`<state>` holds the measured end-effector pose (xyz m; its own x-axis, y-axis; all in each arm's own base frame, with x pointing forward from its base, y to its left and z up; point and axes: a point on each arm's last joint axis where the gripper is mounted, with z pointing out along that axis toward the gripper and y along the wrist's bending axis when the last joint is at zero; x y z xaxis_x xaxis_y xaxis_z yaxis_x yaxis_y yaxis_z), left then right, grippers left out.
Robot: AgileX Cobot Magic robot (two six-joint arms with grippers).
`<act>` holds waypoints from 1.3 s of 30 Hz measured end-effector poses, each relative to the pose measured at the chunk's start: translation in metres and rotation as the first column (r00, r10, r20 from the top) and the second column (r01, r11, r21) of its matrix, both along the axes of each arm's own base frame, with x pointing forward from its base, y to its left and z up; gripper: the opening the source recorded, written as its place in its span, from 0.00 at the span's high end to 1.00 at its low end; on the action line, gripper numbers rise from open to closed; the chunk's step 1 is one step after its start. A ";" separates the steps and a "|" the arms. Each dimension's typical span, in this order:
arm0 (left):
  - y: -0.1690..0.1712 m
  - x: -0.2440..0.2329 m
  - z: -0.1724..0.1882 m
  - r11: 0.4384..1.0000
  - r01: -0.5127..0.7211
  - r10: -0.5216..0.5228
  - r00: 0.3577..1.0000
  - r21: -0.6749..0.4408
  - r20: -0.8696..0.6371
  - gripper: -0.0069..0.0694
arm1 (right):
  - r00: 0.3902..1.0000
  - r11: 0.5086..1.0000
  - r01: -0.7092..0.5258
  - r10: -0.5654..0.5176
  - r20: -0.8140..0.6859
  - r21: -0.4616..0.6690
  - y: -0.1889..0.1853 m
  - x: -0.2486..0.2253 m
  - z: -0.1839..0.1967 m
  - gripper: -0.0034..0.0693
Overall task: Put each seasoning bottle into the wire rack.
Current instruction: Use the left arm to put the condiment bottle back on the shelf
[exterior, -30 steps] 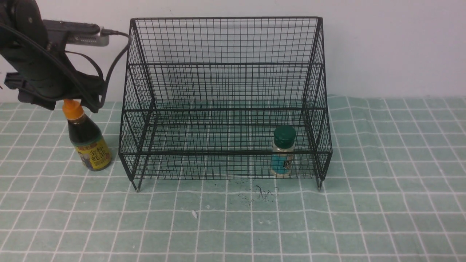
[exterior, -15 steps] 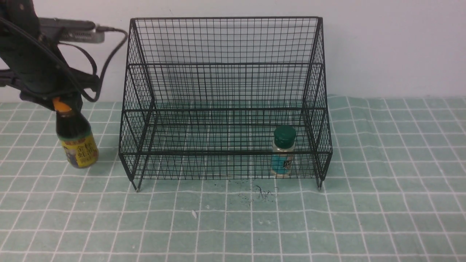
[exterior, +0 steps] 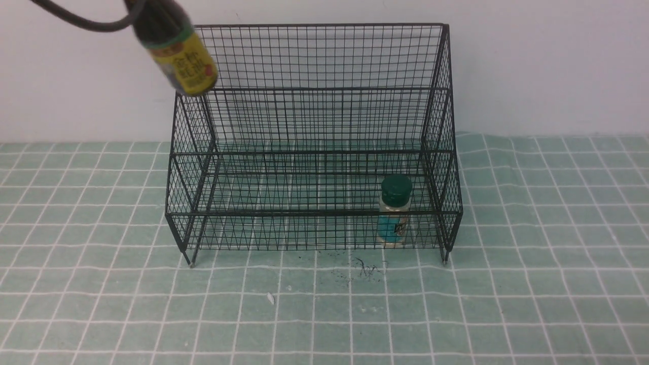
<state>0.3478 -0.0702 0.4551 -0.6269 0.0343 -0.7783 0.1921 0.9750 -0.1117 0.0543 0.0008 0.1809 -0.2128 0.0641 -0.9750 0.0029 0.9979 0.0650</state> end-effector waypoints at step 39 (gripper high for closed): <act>-0.014 0.054 -0.070 0.986 0.045 0.003 0.958 0.159 -0.287 0.30 | 1.000 1.000 0.000 0.000 0.000 0.000 0.000 0.000 0.000 0.97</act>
